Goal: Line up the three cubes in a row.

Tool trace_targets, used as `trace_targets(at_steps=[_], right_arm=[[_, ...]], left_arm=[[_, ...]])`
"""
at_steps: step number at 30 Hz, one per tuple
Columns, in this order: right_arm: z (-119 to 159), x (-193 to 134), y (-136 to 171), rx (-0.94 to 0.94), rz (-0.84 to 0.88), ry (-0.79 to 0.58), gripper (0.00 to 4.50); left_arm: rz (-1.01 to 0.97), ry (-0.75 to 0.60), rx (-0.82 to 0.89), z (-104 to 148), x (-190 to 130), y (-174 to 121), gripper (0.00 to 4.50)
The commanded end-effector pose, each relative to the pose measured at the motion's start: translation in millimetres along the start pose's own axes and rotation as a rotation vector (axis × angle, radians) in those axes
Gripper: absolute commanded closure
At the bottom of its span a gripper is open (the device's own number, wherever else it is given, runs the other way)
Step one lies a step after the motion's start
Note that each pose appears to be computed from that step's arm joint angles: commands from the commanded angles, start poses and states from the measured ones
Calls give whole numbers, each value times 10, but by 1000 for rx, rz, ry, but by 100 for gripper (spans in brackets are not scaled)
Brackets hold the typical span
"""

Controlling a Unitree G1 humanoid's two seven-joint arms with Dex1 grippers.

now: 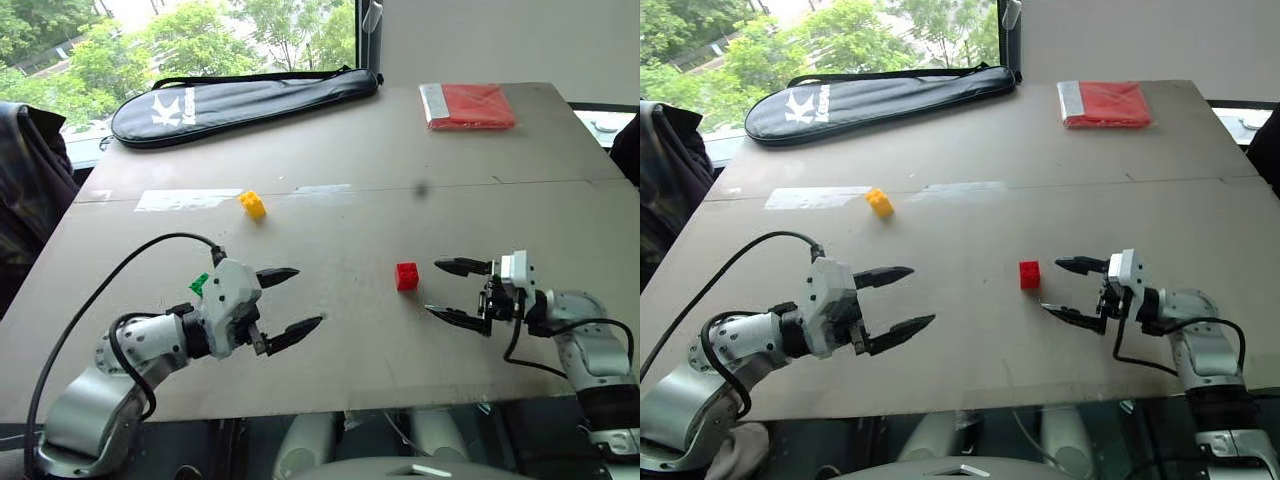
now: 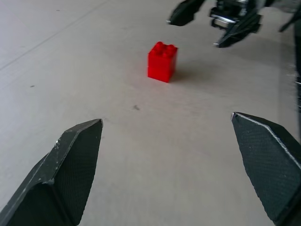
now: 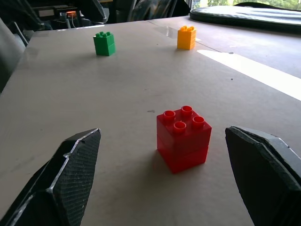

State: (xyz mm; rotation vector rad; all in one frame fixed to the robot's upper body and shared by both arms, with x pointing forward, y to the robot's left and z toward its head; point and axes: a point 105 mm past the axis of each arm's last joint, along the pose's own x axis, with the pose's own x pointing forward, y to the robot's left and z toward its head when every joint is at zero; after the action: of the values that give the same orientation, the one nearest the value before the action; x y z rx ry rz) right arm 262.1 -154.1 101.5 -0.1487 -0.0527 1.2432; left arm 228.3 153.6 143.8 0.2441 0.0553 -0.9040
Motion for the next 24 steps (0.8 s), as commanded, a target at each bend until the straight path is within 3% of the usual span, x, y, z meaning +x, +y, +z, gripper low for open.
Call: trace_targets(at_steps=[1, 6, 15, 20, 24], right_arm=[[217, -100, 27, -52, -17, -85, 15], [381, -208, 51, -42, -44, -156, 15], [424, -167, 42, -33, -22, -161, 15], [469, -125, 24, -43, -18, -166, 15], [480, -107, 60, -30, -6, -170, 15]], left_arm=[[138, -77, 44, 99, -59, 79, 0], [510, -94, 3, -122, -388, 173, 0], [874, 46, 6, -572, -958, 351, 0], [904, 82, -38, -763, -892, 283, 0], [908, 92, -59, -884, -834, 406, 0]])
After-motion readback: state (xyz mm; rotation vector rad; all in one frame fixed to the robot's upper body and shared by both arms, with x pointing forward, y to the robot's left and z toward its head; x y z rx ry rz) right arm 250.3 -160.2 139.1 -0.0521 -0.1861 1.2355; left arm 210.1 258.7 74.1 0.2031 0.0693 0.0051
